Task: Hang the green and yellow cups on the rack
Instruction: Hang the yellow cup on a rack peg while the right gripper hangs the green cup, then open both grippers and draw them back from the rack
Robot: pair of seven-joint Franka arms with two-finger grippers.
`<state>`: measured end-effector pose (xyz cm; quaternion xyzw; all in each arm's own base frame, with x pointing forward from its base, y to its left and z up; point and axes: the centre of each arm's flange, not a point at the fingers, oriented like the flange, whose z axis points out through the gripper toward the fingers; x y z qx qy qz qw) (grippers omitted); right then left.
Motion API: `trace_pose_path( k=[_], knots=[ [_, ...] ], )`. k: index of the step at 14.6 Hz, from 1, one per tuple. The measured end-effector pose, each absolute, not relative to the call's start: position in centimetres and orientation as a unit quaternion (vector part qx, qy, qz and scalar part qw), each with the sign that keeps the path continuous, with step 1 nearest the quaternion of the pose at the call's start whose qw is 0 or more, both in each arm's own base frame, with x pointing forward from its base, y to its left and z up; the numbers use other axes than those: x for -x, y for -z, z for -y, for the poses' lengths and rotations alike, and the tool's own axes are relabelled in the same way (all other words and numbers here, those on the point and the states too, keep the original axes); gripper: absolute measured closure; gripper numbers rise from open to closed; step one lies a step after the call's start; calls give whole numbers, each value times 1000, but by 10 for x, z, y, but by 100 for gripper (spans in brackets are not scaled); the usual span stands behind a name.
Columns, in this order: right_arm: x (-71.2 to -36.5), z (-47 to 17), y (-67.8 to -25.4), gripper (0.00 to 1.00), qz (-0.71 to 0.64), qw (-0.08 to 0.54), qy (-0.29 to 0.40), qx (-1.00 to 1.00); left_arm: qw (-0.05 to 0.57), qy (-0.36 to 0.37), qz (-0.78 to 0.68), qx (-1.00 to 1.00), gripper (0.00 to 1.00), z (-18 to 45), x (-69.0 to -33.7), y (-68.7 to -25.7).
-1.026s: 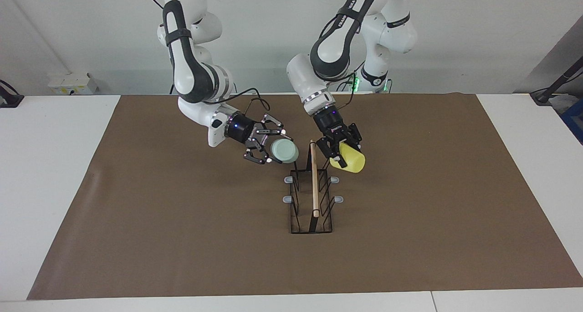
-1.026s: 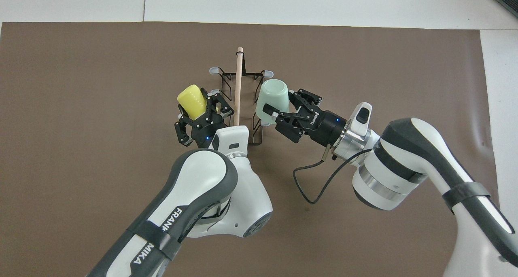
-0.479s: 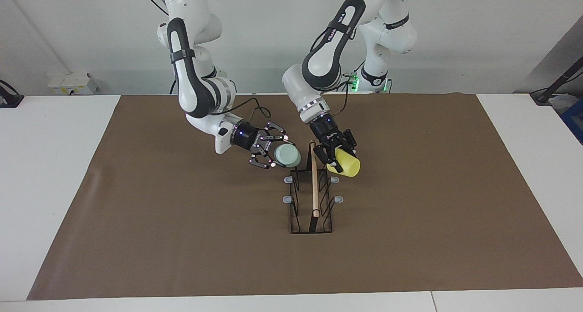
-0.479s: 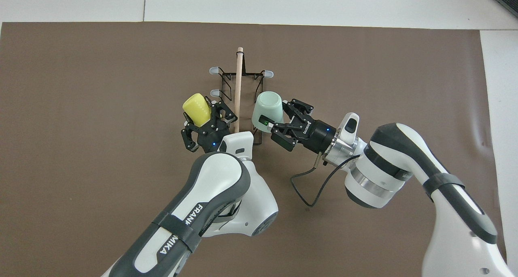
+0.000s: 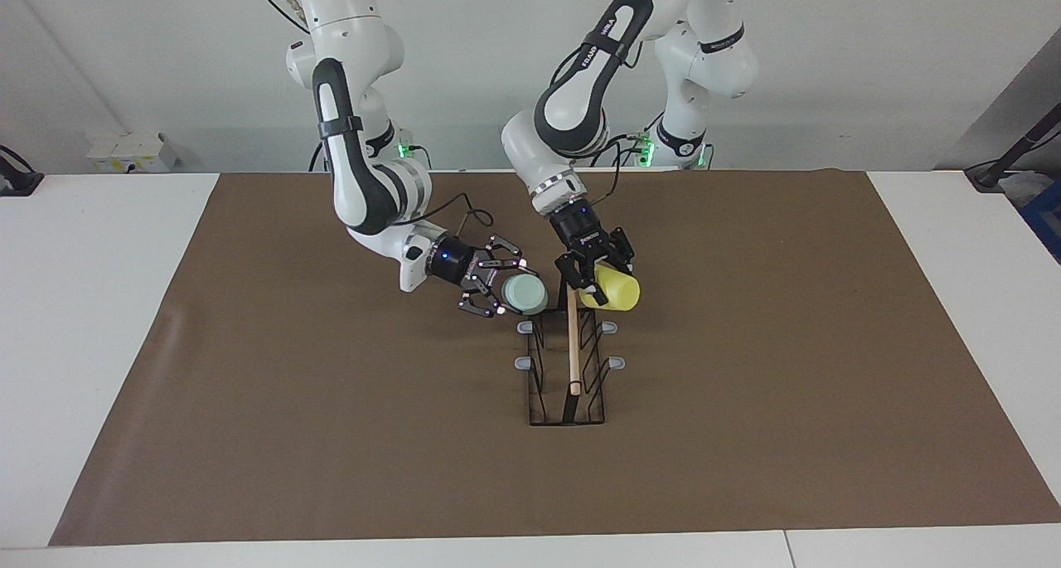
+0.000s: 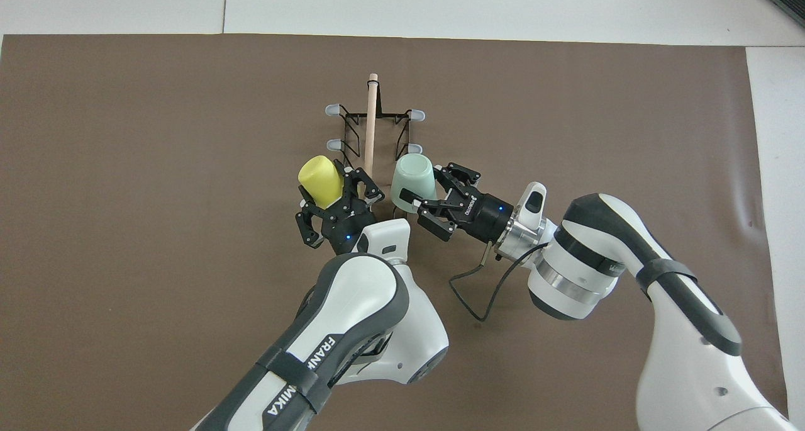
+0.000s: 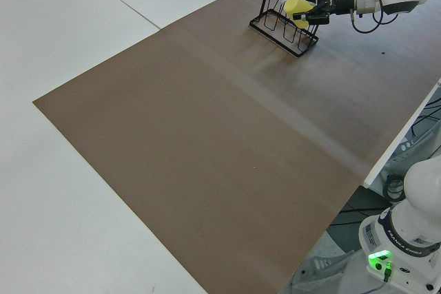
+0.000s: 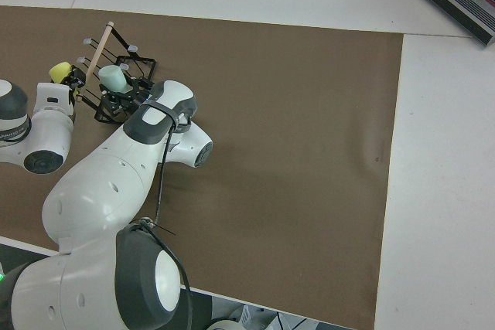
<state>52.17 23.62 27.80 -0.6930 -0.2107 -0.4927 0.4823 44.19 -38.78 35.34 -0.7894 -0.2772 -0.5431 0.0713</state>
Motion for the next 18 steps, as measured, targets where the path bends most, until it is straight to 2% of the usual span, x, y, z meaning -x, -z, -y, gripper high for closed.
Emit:
trace_pose_path(
  k=[1,4,6,7,9,11,15,18],
  knots=[
    [-520,-236,-275,31,210,482,491,695,70,542,280,789,24,388,-442,-356],
    [-513,-237,-267,27,212,481,484,700,59,544,291,785,0,385,-442,-373],
    [-511,-237,-265,4,218,477,486,699,51,541,302,784,0,383,-442,-388],
    [-512,-236,-265,0,223,473,490,698,53,535,302,787,0,381,-442,-396],
    [-514,-231,-268,0,228,463,498,697,62,511,286,808,0,372,-448,-411],
    [-518,-216,-281,0,249,429,500,710,68,481,259,835,0,353,-462,-428],
    [-534,-157,-333,0,312,362,511,715,76,444,207,869,0,303,-498,-452],
    [-542,-111,-339,0,377,313,490,720,70,428,167,886,0,264,-525,-458]
  ],
)
